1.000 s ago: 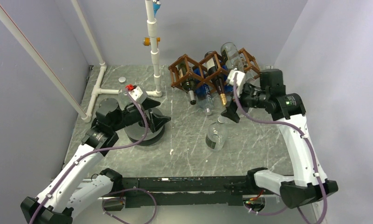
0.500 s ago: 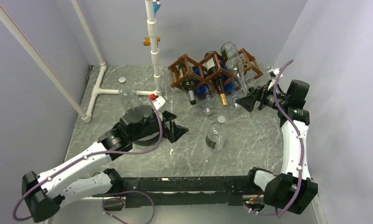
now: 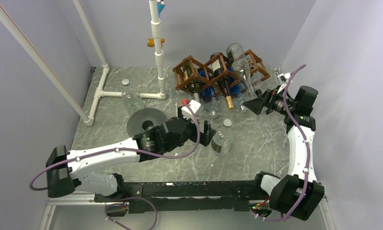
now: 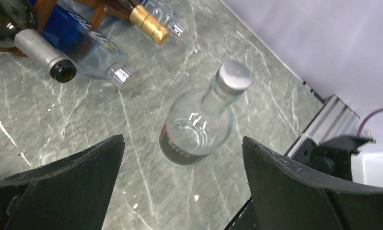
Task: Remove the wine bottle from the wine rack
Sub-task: Pick up the wine bottle from the center of the board.
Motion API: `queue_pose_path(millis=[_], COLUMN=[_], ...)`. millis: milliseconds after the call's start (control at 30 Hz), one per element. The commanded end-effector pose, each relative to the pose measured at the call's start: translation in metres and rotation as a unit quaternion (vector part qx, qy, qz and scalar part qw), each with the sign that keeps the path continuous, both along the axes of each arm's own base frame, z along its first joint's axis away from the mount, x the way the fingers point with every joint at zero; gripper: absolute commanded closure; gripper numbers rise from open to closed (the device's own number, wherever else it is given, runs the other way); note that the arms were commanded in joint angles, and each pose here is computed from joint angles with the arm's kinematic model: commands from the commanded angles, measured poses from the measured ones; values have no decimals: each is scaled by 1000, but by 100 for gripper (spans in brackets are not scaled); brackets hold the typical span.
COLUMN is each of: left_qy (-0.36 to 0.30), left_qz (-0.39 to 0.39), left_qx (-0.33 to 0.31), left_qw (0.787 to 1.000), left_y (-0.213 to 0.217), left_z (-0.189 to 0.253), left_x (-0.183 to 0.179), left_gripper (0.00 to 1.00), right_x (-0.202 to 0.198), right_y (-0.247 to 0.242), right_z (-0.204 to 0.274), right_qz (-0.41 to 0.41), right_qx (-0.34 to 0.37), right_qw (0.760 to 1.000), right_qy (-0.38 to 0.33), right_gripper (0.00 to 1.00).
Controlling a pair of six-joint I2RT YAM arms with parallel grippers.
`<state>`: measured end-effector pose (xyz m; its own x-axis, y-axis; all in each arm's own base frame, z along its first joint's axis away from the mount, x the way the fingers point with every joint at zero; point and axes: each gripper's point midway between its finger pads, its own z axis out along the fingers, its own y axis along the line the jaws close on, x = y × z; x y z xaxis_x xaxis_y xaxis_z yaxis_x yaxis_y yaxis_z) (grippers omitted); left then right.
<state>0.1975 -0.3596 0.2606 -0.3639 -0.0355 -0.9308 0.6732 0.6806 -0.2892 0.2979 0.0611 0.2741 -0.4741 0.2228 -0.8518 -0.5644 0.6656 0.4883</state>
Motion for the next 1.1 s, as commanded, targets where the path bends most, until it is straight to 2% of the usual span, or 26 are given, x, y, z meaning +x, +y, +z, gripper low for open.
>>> queue_pose_path(millis=[0,200,333,533,867,1067], left_qy=[9,-4,-11,-24,-33,-25], left_qz=[105,163,155,146,152,145], left_qx=[-17,12,25,58,91,93], left_qw=[994,987,988,987,984,985], left_y=[-6,-21,-41,-67,-87,-99], left_z=[26,33,29,14,-9,-21], left_x=[14,16,17,24,33,36], left_gripper=[1,1,1,10,14,20], right_x=[3,4,4,4,5,4], right_y=[-3,-4,-4,-5,-6,-6], right_z=[14,13,13,12,12,12], right_qz=[-9,-13,-15,-18,-22,-23], right_qx=[-12,-13,-14,-17,-20,-21], right_qw=[999,999,999,999,999,999], right_qy=[-33,-32,-33,-34,-35,-36], right_gripper=[1,1,1,1,1,1])
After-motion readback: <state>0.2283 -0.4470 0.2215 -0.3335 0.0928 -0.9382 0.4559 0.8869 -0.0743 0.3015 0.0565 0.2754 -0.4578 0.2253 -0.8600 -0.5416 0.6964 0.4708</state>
